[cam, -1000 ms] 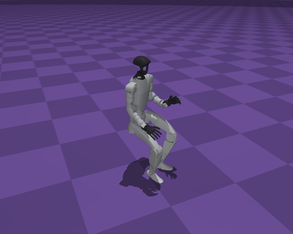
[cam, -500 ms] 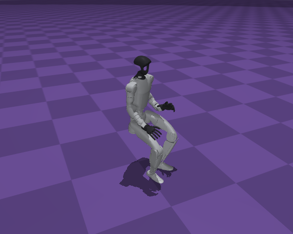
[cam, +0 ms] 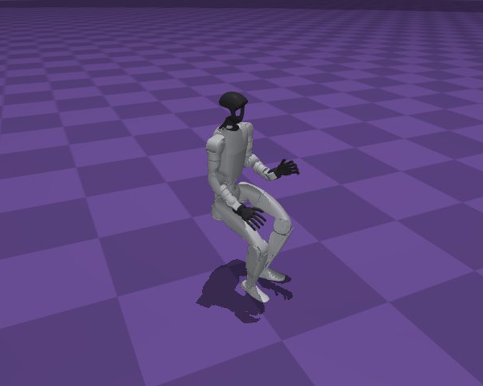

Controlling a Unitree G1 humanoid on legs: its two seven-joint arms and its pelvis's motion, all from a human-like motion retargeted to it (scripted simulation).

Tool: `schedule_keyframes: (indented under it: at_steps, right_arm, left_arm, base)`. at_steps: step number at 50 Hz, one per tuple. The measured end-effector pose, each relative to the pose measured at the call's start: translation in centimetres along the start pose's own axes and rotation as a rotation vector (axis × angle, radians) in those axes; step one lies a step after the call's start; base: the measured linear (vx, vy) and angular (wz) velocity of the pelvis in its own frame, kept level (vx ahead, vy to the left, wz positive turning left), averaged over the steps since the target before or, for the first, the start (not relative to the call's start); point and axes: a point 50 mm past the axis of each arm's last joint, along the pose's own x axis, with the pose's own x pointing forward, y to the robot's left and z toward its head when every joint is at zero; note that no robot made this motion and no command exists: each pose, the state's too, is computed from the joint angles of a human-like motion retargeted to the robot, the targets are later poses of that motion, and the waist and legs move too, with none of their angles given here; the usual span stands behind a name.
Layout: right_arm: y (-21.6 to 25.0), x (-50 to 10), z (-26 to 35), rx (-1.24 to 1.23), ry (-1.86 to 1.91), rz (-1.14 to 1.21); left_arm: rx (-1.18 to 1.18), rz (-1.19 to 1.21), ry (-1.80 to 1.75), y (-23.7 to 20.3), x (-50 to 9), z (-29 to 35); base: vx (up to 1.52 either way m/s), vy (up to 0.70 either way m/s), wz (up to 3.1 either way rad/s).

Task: Upper body actions

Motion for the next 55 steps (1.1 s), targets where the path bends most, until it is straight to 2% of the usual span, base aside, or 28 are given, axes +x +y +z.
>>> schedule_keyframes:
  at_steps: [12,25,38,55]
  right_arm:
    - [0.1,0.3,0.5,0.011,-0.016,0.004]
    - [0.1,1.2,1.8,0.023,-0.067,0.0]
    - [0.2,2.0,3.3,0.039,-0.132,0.004]
    - [0.0,2.3,4.0,0.055,-0.163,-0.003]
  left_arm:
    - [-0.037,0.096,-0.076,0.2,8.0,1.5]
    - [-0.012,0.11,-0.053,1.7,13.1,1.6]
    - [0.166,0.076,0.021,2.7,16.2,1.0]
    - [0.394,0.12,0.061,4.0,16.6,0.2]
  base:
    - [0.0,0.0,0.0]
    - [0.0,0.0,0.0]
    - [0.0,0.0,0.0]
    - [0.0,0.0,0.0]
